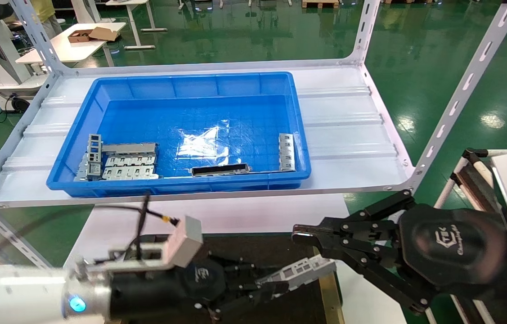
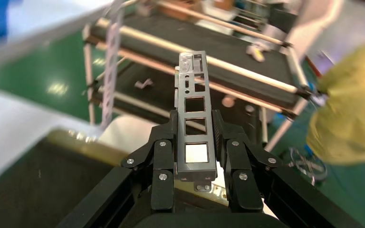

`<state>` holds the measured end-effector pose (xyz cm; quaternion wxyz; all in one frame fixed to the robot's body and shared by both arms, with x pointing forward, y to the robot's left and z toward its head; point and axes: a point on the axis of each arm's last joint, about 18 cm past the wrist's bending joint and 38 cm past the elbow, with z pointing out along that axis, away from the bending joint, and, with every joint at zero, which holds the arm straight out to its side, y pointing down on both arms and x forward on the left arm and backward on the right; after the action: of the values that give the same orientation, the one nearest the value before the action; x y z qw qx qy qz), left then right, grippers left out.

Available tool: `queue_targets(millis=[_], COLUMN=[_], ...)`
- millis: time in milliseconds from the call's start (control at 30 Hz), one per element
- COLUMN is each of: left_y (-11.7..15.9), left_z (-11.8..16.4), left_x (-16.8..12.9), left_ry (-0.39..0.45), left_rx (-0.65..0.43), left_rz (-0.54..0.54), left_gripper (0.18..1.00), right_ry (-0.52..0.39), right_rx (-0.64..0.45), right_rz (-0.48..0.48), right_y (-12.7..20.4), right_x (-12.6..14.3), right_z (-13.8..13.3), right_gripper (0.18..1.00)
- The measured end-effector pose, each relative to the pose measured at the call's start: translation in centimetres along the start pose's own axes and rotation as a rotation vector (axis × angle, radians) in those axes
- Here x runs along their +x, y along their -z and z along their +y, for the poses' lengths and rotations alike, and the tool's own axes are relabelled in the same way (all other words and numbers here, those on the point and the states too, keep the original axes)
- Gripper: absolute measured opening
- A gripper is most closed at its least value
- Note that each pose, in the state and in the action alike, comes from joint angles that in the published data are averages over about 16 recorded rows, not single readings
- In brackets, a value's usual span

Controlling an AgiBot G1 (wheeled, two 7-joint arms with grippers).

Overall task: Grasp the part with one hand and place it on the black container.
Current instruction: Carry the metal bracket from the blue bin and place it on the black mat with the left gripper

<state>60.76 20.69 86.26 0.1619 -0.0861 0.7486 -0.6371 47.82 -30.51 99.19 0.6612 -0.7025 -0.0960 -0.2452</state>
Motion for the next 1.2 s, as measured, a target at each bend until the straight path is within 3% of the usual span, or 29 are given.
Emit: queue_targets(millis=[267,533,867,1200], left_y=[-2.9,-6.1,-9.9,-12.2], left_z=[6.2,10.4,13.3,14.4], left_x=[0.7,-0.1,-1.9,-2.4], left_ry=[0.173,0.276,0.348,0.438], left_rx=[-0.014,0.025,0.073,0.091], left_rz=[-0.223,-0.482,-0.730,-0.813], left_gripper=[0.325,0.325,0.324,0.324], right_ry=[0.000,0.000,0.000,0.000], right_rx=[0.000,0.000,0.000,0.000], right_rz=[0.000,0.000,0.000,0.000], right_y=[0.0,0.0,0.0,0.0], right_x=[0.0,0.0,0.0,0.0], right_z=[0.0,0.0,0.0,0.0], right_gripper=[0.191,0.191,0.191,0.191])
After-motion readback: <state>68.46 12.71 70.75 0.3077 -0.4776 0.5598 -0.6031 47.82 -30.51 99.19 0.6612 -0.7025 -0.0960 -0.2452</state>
